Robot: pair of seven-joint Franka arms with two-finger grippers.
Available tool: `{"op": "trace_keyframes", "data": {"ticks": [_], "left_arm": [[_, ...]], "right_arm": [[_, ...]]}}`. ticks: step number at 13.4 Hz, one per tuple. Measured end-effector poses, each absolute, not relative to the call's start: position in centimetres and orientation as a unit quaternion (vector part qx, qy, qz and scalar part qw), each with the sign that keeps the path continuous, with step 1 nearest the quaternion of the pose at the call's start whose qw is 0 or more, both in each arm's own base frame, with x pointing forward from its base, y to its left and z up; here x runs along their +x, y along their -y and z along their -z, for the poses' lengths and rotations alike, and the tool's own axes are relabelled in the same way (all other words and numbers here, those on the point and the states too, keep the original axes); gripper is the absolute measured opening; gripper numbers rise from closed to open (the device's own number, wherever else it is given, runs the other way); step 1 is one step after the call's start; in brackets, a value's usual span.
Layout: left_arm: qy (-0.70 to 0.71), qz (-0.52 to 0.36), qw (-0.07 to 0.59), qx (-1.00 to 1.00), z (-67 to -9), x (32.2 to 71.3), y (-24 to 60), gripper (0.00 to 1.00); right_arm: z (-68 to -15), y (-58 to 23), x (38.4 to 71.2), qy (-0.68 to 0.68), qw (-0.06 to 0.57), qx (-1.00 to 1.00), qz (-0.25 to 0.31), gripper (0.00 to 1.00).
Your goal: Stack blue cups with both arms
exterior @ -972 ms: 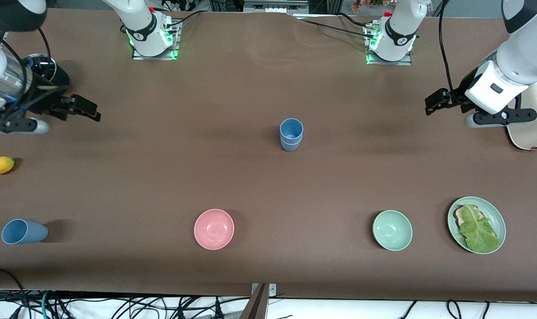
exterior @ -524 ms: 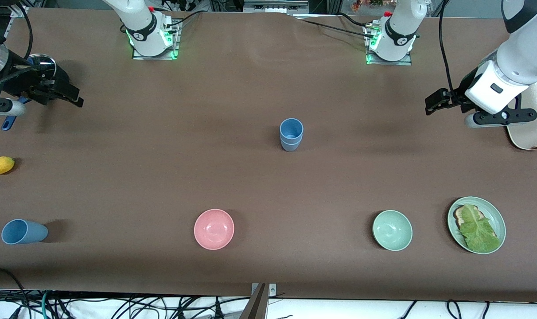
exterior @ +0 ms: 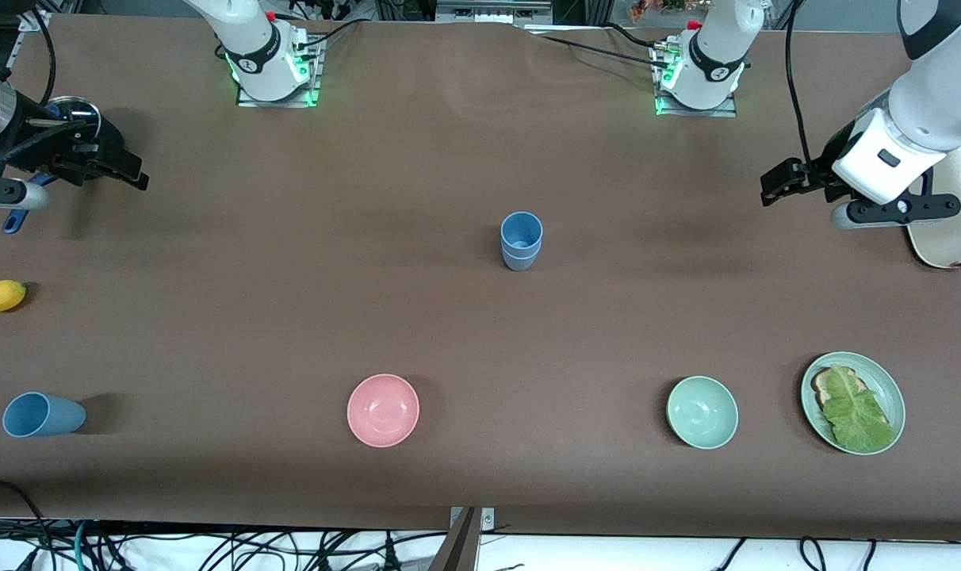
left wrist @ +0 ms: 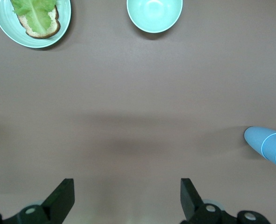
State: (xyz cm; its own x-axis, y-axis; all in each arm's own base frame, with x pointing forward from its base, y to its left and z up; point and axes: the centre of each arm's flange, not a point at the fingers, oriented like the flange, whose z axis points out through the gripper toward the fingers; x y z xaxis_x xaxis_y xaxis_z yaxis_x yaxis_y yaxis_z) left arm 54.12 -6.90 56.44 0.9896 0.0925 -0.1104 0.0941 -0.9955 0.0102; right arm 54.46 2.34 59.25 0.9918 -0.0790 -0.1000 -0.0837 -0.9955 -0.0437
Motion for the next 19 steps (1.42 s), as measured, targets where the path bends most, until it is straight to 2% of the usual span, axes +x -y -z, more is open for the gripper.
{"op": "trace_keyframes", "data": {"ticks": [19], "left_arm": [[-0.046,0.050,0.008,0.998,-56.87,54.20,6.90,1.00]], "right_arm": [[-59.23,-1.36,54.25,-0.008,-0.006,-0.998,-0.058,1.00]]}}
